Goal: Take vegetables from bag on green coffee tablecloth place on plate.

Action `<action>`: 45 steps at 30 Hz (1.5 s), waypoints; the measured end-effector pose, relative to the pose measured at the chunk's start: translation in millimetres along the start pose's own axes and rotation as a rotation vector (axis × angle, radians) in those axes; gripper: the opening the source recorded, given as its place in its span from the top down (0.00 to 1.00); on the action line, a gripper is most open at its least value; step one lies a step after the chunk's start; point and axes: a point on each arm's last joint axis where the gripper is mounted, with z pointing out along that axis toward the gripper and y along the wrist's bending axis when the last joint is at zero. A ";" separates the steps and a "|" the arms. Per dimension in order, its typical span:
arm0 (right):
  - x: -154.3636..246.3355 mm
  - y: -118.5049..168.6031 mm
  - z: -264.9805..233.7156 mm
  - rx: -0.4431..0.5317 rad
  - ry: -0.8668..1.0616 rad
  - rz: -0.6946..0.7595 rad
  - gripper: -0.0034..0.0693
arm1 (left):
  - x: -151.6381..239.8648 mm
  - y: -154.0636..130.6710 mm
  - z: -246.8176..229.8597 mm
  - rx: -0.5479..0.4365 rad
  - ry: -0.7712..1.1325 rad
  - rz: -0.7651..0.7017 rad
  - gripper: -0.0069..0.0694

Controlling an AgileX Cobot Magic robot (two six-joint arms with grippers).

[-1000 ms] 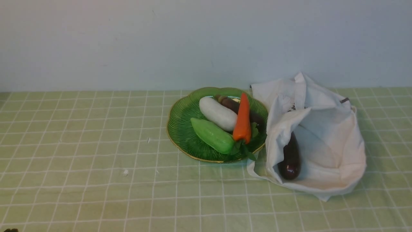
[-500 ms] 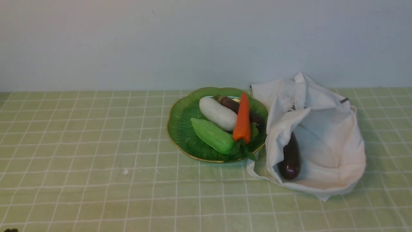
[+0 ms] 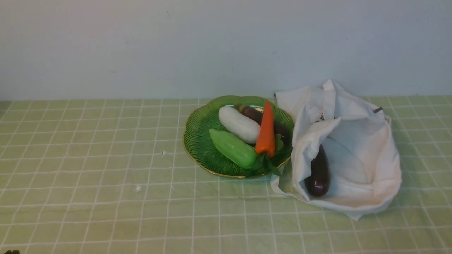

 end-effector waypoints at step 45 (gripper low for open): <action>1.8 -8.4 -0.9 0.153 0.031 0.028 0.97 | 0.0 0.0 0.0 0.000 0.000 0.000 0.92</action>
